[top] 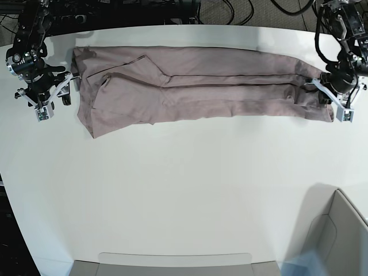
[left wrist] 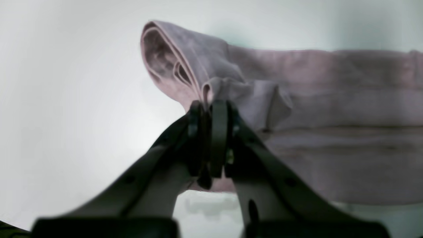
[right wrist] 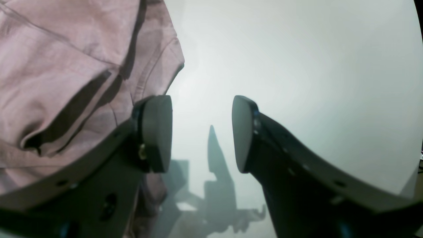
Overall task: Fold the T-shirt properly
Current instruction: 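Grasp the strip end near the left gripper and fold it toward the middle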
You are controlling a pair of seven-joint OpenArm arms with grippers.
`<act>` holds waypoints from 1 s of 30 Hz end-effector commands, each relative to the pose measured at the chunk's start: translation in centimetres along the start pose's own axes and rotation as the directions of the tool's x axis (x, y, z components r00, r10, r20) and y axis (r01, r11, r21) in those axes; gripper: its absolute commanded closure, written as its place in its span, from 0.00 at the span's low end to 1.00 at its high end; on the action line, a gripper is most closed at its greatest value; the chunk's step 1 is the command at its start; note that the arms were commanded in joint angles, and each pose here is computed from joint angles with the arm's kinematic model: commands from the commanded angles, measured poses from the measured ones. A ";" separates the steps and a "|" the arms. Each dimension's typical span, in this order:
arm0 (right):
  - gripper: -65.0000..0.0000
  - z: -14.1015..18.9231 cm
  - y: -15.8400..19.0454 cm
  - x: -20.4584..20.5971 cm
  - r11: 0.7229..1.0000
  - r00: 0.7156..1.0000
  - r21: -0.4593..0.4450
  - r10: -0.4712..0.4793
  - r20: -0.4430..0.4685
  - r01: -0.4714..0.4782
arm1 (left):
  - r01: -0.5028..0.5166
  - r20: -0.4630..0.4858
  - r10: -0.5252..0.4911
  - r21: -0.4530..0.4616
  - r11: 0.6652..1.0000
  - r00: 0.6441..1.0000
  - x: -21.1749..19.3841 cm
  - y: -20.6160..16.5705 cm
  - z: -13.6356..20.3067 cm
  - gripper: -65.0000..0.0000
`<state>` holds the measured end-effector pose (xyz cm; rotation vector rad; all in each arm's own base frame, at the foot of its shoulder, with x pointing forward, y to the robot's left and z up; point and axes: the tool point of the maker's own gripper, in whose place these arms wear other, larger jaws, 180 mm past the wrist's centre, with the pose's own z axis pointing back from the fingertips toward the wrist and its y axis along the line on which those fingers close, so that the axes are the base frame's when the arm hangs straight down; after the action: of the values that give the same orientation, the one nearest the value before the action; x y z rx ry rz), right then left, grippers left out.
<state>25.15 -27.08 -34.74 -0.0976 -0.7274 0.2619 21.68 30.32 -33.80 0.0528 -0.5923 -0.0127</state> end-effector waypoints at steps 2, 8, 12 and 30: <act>0.55 0.4 -0.6 1.2 1.000 0.999 -0.012 0.017 0.041 -0.017 | 0.018 0.048 -0.017 -0.021 1.000 0.999 0.9 -1.7 1.0 1.00; 0.55 0.4 -0.5 1.2 1.000 0.999 -0.010 0.017 0.039 -0.016 | 0.034 0.029 -0.029 -0.182 0.983 0.999 -0.7 -8.7 0.1 1.00; 0.55 0.2 0.0 1.2 1.000 0.999 -0.001 -0.001 0.046 0.001 | 0.045 0.030 -0.037 -0.317 0.947 0.999 -1.2 -14.4 -0.5 1.00; 0.55 0.0 1.0 0.8 1.000 0.999 0.020 -0.023 0.042 0.022 | 0.022 0.080 0.030 -0.583 0.812 0.996 0.5 -27.2 0.2 1.00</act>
<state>24.84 -25.67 -35.53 -0.0553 -0.7283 0.2334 21.48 3.56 -35.79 -0.5352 -0.6093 -0.1925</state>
